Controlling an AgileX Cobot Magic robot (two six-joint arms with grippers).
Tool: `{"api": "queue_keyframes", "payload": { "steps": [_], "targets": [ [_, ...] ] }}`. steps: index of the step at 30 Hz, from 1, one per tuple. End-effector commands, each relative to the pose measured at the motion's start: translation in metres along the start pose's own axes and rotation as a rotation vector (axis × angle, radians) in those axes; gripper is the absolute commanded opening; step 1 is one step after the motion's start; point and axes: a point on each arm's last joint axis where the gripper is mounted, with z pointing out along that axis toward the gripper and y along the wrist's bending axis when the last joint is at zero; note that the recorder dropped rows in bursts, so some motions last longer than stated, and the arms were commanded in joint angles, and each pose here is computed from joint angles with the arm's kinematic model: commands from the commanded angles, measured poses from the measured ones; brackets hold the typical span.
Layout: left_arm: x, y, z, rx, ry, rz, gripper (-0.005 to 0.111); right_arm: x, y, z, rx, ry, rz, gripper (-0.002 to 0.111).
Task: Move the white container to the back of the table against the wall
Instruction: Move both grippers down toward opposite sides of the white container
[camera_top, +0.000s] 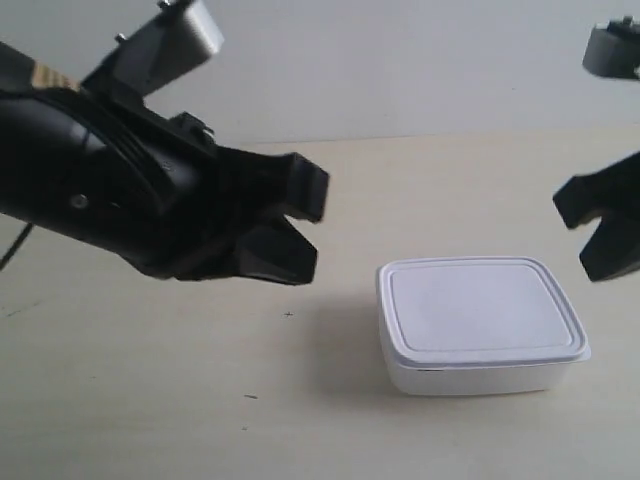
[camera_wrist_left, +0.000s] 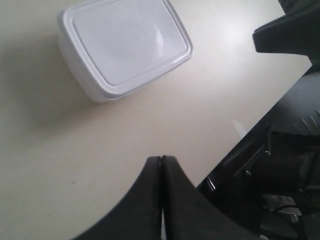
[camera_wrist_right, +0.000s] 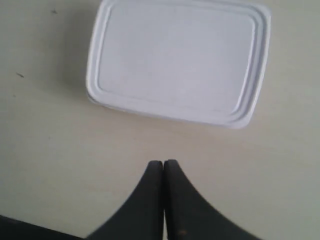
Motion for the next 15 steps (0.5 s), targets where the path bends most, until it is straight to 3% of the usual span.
{"api": "queue_keyframes", "payload": {
  "steps": [1,8,15],
  "targets": [
    [0.008,-0.013,0.032,0.006,0.040,0.019,0.000,0.022,-0.006,0.022,0.006,0.044,-0.004,0.000],
    [0.021,-0.015,0.074,-0.016,0.132,0.000,0.000,0.055,-0.014,0.055,0.012,0.101,0.025,0.000],
    [0.026,-0.005,0.105,-0.036,0.182,-0.057,0.000,0.066,-0.021,0.083,0.033,0.076,0.046,0.000]
  ]
}}
